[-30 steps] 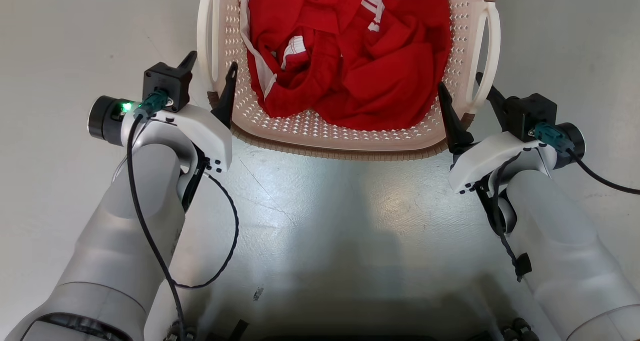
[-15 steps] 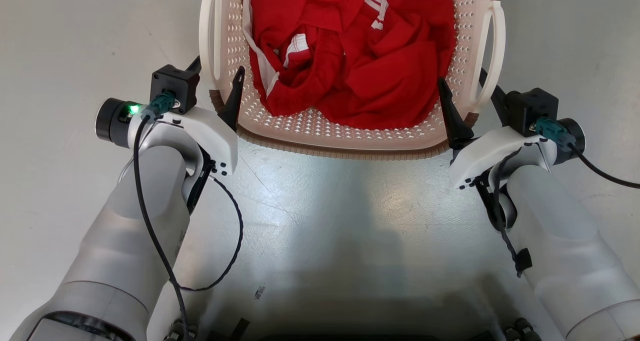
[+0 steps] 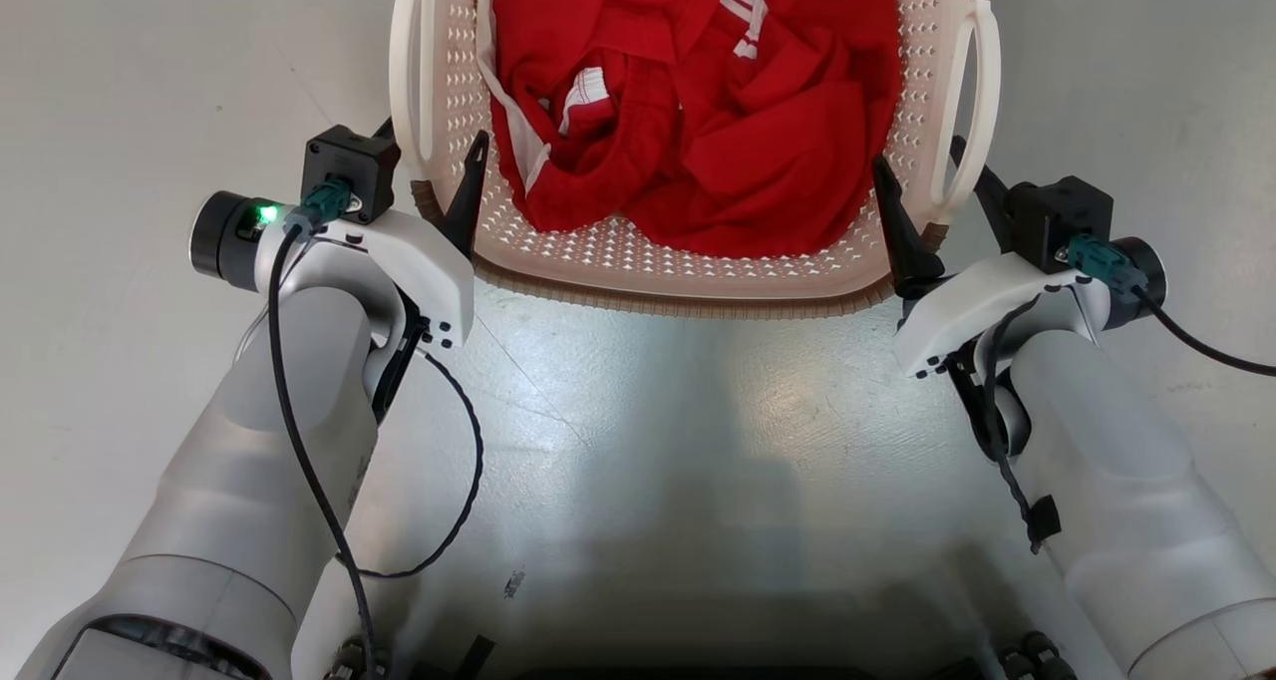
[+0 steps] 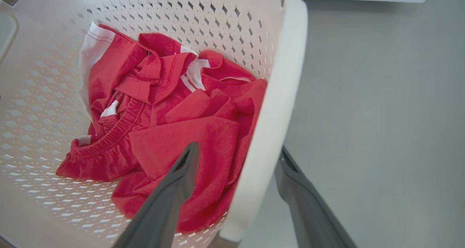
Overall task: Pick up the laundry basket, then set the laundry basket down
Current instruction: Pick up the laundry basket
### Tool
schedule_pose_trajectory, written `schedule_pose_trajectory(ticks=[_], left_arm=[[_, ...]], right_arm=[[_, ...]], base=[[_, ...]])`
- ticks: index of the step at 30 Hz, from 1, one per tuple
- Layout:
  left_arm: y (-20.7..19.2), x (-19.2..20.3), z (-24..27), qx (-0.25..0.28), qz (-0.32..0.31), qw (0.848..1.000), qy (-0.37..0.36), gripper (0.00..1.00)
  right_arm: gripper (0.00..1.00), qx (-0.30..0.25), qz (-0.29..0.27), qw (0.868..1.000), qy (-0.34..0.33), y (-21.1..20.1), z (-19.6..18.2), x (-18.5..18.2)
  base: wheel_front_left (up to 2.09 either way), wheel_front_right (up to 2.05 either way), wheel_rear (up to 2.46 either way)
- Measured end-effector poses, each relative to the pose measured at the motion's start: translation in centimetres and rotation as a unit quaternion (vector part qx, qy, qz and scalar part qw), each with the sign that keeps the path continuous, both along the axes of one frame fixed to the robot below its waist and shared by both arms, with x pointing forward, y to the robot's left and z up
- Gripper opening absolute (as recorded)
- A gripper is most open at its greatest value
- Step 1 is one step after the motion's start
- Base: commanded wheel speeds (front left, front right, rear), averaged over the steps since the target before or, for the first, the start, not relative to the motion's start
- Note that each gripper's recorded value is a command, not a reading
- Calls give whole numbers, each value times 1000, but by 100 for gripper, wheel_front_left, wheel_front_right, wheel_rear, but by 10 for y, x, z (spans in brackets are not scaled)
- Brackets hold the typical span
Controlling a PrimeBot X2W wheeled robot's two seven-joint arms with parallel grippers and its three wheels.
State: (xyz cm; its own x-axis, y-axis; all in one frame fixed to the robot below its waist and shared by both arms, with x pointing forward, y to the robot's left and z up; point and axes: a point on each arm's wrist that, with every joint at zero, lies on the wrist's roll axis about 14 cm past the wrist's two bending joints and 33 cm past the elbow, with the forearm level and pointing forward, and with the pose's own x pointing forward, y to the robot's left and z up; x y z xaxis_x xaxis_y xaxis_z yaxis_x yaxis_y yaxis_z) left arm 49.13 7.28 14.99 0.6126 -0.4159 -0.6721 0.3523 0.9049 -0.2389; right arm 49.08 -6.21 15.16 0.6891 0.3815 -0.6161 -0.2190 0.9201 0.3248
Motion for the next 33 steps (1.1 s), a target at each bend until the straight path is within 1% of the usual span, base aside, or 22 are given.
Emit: schedule_pose_trajectory(ticks=[18, 30, 32, 33], left_arm=[[5, -7, -4, 3, 9, 1000, 17, 100], [3, -4, -4, 2, 5, 1000, 14, 100], [2, -4, -4, 1, 6, 1000, 16, 95], [2, -4, -4, 1, 5, 1000, 16, 90]], right_arm=[[100, 7, -13, 1000, 8, -1, -2, -1], [100, 6, -16, 1000, 12, -3, -4, -2], [100, 6, -17, 1000, 12, -3, -4, -1], [100, 5, -17, 1000, 11, -3, -4, -1]], base=[[0, 0, 0], [0, 0, 0], [0, 0, 0], [0, 0, 0]])
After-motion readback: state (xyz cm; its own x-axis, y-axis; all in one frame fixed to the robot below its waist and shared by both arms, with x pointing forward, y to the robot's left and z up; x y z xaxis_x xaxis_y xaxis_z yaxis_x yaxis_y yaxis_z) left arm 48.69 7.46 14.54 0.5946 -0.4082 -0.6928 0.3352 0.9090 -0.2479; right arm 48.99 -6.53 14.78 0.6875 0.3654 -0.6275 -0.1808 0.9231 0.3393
